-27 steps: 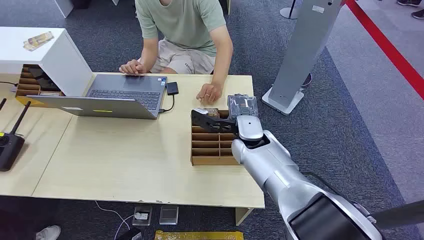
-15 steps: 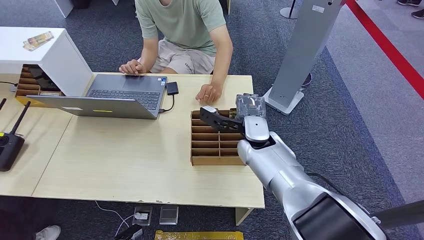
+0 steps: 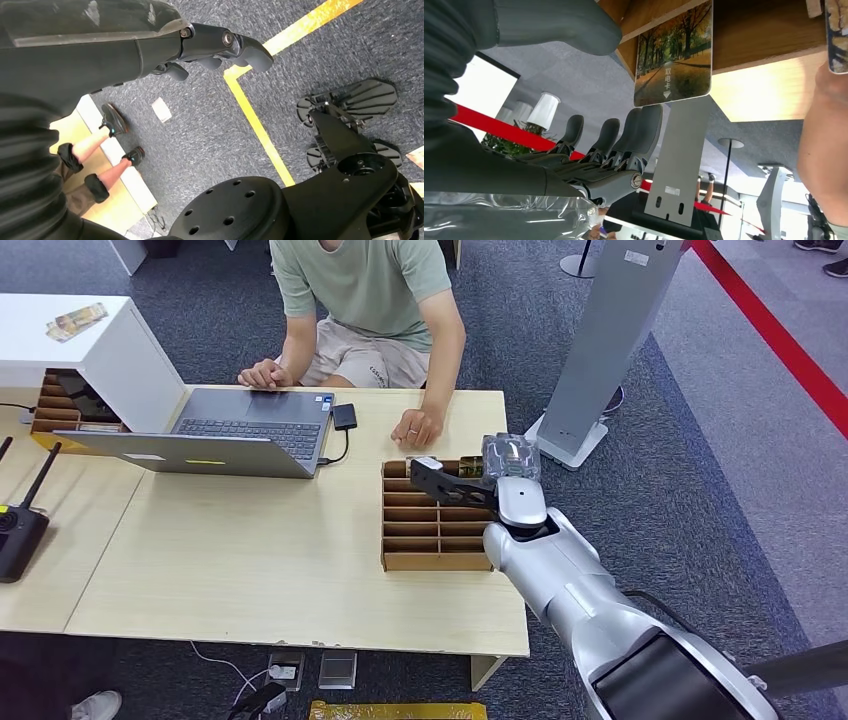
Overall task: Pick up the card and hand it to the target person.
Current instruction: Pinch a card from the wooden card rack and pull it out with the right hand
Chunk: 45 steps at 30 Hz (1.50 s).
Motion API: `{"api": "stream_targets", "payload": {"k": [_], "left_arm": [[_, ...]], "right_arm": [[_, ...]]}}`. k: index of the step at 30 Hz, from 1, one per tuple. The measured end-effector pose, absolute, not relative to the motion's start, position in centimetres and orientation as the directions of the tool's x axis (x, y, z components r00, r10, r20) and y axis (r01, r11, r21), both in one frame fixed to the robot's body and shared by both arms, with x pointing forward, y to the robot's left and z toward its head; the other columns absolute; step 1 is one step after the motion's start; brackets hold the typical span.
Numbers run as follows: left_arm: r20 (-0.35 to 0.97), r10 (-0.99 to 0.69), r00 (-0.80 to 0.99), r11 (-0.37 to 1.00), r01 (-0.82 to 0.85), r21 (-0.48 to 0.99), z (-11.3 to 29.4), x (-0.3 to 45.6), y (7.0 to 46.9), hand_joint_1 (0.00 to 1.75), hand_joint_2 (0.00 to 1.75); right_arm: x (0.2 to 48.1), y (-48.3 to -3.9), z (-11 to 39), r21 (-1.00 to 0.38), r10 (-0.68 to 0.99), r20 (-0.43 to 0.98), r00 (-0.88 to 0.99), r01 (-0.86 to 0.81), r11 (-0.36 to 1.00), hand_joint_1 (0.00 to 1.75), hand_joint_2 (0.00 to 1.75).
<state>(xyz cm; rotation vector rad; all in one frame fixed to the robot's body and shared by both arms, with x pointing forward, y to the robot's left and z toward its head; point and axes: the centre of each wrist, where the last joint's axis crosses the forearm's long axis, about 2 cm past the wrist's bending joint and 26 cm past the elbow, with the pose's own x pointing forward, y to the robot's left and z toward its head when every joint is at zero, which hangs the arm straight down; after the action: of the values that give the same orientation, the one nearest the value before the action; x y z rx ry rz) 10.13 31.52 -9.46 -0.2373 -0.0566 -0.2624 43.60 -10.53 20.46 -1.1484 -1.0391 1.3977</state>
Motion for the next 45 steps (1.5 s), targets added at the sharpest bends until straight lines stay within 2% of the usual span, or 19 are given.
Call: {"api": "stream_targets", "payload": {"k": [21, 22, 24, 26, 29, 31, 35, 40, 45], "left_arm": [[0.098, -0.246, 0.964, 0.941, 0.262, -0.213, -9.6, 9.6, 31.6, 0.0, 1.75], [0.097, -0.244, 0.965, 0.942, 0.259, -0.213, -9.6, 9.5, 31.6, 0.0, 1.75], [0.098, -0.238, 0.966, 0.944, 0.254, -0.213, -9.6, 9.4, 31.5, 0.0, 1.75], [0.098, -0.231, 0.968, 0.945, 0.248, -0.213, -9.7, 9.2, 31.5, 0.0, 1.75], [0.095, -0.22, 0.971, 0.948, 0.236, -0.214, -9.7, 8.9, 31.5, 0.0, 1.75], [0.093, -0.213, 0.973, 0.949, 0.229, -0.216, -9.7, 8.7, 31.5, 0.0, 1.75], [0.091, -0.203, 0.975, 0.951, 0.218, -0.217, -9.7, 8.7, 31.6, 0.0, 1.75], [0.091, -0.198, 0.976, 0.952, 0.213, -0.22, -9.7, 8.7, 31.6, 0.0, 1.75], [0.09, -0.197, 0.976, 0.951, 0.213, -0.223, -9.7, 8.7, 31.6, 0.0, 1.75]], "right_arm": [[42.9, -9.0, 20.5, -0.979, 0.988, -0.092, -0.125, -0.168, -0.113, 0.9, 1.75], [42.9, -8.9, 20.5, -0.98, 0.988, -0.093, -0.127, -0.166, -0.113, 0.94, 1.75], [42.8, -8.7, 20.6, -0.98, 0.987, -0.093, -0.131, -0.164, -0.114, 1.15, 1.75], [42.8, -8.5, 20.6, -0.98, 0.987, -0.092, -0.135, -0.162, -0.114, 1.45, 1.75], [42.7, -8.3, 20.7, -0.981, 0.986, -0.093, -0.137, -0.159, -0.114, 1.73, 1.75], [42.7, -8.3, 20.8, -0.981, 0.986, -0.099, -0.135, -0.154, -0.12, 1.75, 1.75], [42.8, -8.2, 20.9, -0.98, 0.985, -0.114, -0.132, -0.146, -0.133, 1.61, 1.75], [42.8, -8.3, 20.9, -0.979, 0.984, -0.128, -0.126, -0.141, -0.146, 1.56, 1.75], [42.9, -8.4, 20.9, -0.979, 0.984, -0.133, -0.12, -0.14, -0.149, 1.71, 1.75]]}}
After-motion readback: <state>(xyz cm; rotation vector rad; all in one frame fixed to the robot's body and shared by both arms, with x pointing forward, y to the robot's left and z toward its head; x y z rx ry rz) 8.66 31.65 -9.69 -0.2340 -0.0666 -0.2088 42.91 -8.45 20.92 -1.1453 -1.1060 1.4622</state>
